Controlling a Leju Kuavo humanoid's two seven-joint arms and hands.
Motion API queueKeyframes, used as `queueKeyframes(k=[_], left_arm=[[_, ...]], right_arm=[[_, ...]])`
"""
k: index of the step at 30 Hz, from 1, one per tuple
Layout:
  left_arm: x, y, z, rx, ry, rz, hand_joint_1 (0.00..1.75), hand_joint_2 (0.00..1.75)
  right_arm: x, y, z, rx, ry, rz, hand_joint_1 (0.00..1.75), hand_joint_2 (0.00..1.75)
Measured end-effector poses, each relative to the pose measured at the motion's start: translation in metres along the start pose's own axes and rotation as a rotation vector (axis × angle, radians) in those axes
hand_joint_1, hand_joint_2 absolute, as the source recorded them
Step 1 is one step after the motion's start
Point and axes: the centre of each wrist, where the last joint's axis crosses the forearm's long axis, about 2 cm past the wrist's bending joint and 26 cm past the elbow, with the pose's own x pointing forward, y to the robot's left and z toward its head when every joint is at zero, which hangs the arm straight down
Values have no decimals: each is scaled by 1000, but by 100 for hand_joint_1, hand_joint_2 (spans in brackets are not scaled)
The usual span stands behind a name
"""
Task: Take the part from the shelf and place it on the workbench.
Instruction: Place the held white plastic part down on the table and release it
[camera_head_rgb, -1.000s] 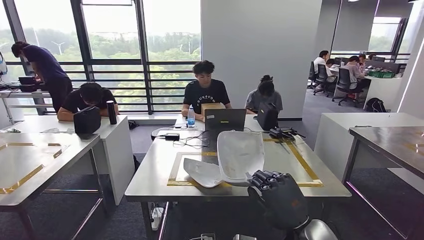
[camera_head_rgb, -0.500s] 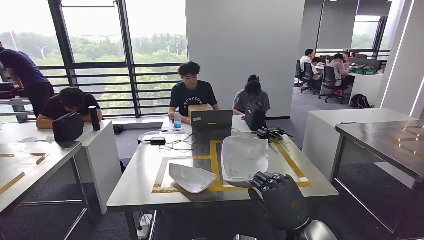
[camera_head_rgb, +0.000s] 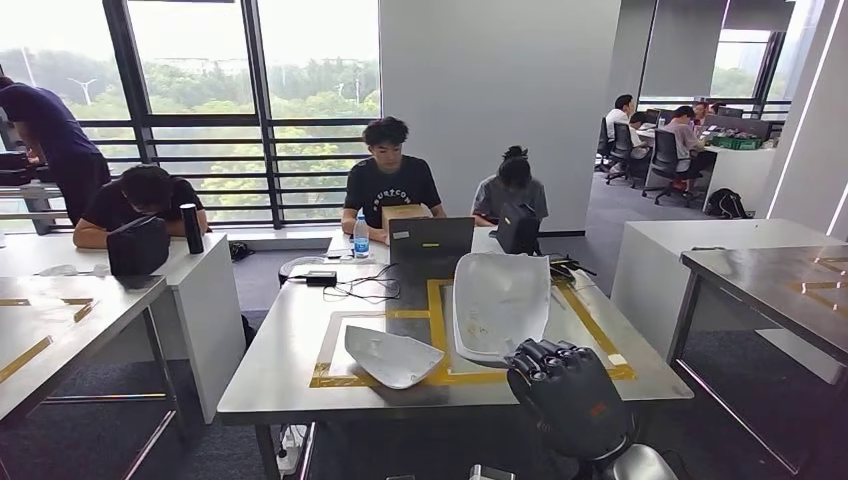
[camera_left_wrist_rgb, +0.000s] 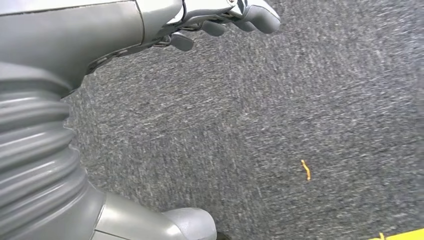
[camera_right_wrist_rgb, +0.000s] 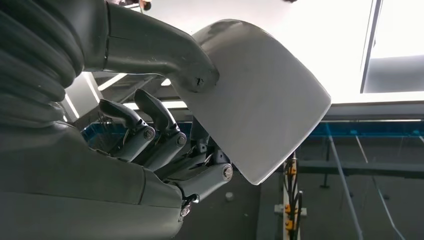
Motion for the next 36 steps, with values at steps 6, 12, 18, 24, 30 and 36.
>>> queueKeyframes(k=[6, 12, 18, 24, 30, 36], left_arm=[[1, 1, -1, 1, -3, 0, 0, 175], [-2, 1, 1, 0, 3, -1, 0, 175], [-1, 0, 1, -1, 3, -2, 0, 175], [-1, 0, 0, -7, 1, -10, 0, 175], [0, -2, 1, -9, 1, -8, 0, 175], [2, -2, -1, -10, -1, -9, 0, 175]], right_arm=[[0, -2, 0, -16, 1, 31, 175, 175], [2, 1, 2, -9, 1, 30, 175, 175], [3, 2, 3, -8, 2, 28, 175, 175], [2, 4, 7, -1, 3, 29, 175, 175], [2, 7, 12, 14, 4, 28, 175, 175], [0, 6, 11, 17, 9, 33, 175, 175]])
